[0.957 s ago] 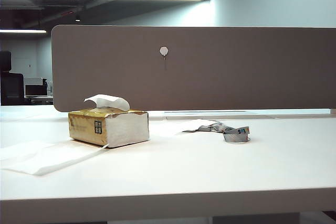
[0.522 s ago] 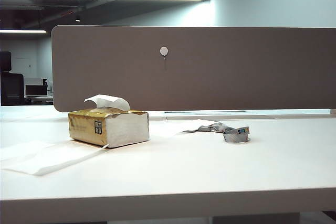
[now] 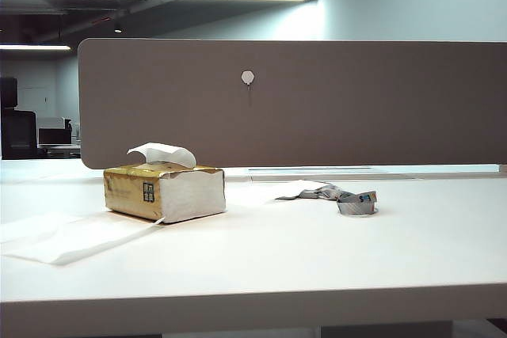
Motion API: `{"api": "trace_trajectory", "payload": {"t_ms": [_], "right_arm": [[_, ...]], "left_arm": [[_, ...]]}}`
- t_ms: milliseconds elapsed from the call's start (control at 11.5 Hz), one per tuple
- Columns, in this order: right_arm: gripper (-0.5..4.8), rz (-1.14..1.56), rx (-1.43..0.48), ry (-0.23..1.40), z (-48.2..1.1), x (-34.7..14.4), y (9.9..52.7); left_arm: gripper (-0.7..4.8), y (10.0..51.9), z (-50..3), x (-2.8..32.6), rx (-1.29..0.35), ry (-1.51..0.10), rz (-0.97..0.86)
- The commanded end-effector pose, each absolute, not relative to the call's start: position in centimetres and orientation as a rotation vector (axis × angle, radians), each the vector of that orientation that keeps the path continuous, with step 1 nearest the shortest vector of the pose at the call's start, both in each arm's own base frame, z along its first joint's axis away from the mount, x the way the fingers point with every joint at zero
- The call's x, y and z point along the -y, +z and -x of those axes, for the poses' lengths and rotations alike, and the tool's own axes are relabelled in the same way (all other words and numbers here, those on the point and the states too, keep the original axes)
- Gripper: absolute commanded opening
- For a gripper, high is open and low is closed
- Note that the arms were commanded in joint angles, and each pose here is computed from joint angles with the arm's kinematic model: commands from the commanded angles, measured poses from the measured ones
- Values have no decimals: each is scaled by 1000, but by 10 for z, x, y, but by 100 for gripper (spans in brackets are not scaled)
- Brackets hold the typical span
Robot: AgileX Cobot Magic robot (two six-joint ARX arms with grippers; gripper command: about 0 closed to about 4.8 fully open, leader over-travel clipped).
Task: Pull out a tissue from the tissue box and use it to cover the ID card on the tabletop.
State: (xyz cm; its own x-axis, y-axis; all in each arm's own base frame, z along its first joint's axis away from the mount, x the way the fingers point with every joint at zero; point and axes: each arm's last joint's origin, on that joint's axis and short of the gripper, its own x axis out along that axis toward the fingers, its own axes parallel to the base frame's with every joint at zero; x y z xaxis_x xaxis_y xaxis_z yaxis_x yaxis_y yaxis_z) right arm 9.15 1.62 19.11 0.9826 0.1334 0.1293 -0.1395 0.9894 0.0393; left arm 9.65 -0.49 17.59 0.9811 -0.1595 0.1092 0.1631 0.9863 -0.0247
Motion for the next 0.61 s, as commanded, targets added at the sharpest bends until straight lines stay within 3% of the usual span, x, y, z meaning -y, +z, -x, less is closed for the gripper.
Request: {"api": "trace_trajectory", "payload": {"t_ms": [87,348,609], "right_arm": [[-1,-40,75,135,-96,-17,172],[-1,2,61,129,-96,-17,171],[-1,15,171,31,-96,-9,181]], "left_arm": [[-6,178,-96,5,116,-168,32],[-6,178,-96,5,116,-168,32],[-6,178,-96,5,116,-168,32]]}}
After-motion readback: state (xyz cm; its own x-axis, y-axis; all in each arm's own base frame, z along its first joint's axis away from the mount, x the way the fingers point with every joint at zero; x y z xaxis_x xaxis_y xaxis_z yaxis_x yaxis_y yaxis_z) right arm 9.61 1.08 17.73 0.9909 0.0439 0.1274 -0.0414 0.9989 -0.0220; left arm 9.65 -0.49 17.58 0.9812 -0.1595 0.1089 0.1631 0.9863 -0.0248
